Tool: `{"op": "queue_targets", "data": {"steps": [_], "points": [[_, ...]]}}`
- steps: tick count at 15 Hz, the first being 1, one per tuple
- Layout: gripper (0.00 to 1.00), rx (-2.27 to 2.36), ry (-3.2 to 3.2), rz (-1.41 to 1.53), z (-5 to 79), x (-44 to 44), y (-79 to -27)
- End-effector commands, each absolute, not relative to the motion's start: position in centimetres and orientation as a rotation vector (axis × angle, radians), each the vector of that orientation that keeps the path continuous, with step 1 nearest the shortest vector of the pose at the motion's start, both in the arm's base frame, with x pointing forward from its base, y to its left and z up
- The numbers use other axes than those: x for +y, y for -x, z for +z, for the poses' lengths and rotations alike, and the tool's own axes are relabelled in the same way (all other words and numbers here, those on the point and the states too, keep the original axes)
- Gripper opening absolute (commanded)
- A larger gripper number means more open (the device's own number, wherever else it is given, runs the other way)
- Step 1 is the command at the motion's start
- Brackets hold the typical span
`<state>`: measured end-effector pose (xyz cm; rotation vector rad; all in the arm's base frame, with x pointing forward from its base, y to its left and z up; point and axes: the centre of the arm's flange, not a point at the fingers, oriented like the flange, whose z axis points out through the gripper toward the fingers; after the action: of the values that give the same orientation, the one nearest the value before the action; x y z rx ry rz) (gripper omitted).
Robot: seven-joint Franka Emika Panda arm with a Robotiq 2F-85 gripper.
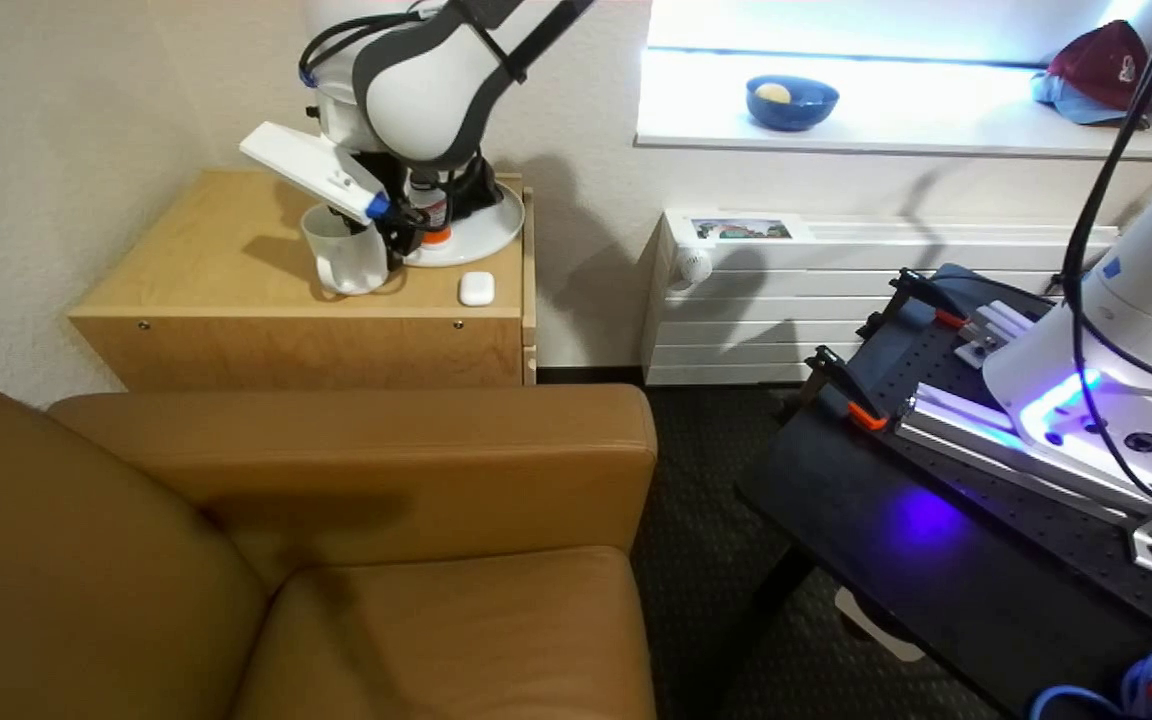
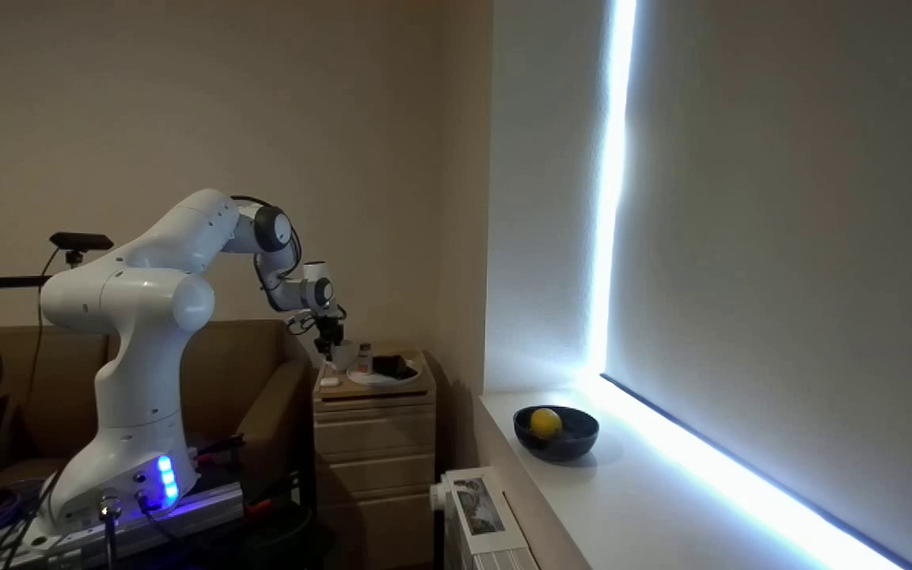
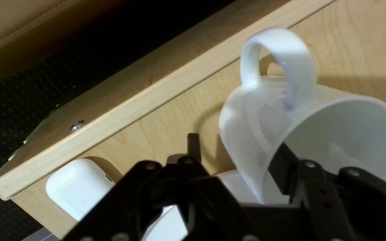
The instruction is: Move the white cup to the window sill
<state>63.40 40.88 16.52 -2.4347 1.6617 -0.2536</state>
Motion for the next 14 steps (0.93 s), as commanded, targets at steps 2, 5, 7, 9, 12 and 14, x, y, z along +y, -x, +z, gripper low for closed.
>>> {"op": "queue_targets", "data": {"steps": [2,5,7,9,12,14], "points": [[0.18,1.661,2.421,-0.272,16.5,40.3,-63.3],[0.01,1.655,2.433,-0.277,17.0,40.3,-63.5],[0.00,1.652,2.438,-0.285,17.3,40.3,-63.7],[0.01,1.628,2.456,-0.306,17.9,40.4,-63.7],[0.01,1.522,2.496,-0.336,22.5,40.1,-63.3],[0.01,1.437,2.524,-0.349,26.9,39.4,-62.6]]}}
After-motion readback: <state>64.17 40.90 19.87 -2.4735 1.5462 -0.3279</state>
